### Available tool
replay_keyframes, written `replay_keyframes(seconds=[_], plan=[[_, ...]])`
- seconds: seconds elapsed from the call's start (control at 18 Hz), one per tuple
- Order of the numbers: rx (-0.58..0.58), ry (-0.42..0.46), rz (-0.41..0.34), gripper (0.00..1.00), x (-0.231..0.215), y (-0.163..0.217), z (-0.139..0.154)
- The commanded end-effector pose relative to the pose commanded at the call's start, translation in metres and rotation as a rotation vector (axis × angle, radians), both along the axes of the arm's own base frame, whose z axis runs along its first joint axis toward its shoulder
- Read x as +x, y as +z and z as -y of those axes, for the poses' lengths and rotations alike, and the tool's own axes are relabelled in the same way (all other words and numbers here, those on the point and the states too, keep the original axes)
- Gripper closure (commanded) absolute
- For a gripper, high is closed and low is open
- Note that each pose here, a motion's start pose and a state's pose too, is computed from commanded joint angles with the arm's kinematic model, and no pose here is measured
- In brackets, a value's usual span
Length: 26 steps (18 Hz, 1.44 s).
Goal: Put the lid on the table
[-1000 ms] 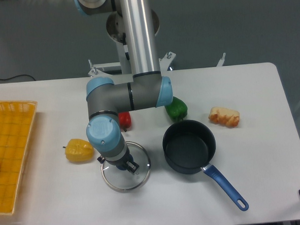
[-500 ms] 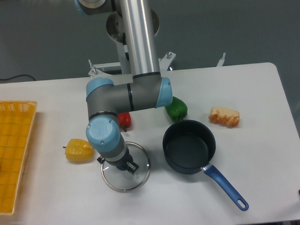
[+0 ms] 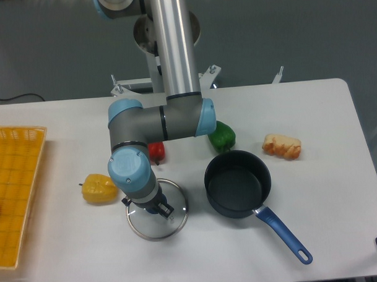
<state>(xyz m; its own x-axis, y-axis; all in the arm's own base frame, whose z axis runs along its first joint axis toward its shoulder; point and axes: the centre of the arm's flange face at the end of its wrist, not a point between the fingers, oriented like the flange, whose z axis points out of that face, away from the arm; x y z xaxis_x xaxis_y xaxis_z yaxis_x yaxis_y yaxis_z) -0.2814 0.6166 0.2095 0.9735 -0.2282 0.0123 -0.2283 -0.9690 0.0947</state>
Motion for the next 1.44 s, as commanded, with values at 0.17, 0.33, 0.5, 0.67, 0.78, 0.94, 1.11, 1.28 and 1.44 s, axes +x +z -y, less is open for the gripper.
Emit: replay_keyframes(seconds=[0.17, 0.33, 0.5, 0.67, 0.78, 0.94, 1.11, 1.28, 1.44], plan=[[0.001, -0.002, -0.001, 0.37, 0.000, 0.000, 0.000], [-0.003, -0.003, 0.001, 0.06, 0.000, -0.001, 0.000], [-0.033, -0.016, -0.036, 0.03, 0.002, -0.003, 0.001], [-0.034, -0.019, -0.037, 0.01, 0.004, -0.003, 0.000], [-0.032, -0.019, -0.039, 0.00, 0.004, 0.000, 0.000], [0.012, -0.018, -0.070, 0.00, 0.002, 0.028, -0.001], [0.060, -0.025, -0.102, 0.00, -0.002, 0.059, -0.001], [0.088, -0.035, -0.122, 0.00, -0.010, 0.084, 0.008], [0.118, -0.044, -0.136, 0.00, -0.016, 0.110, 0.020]])
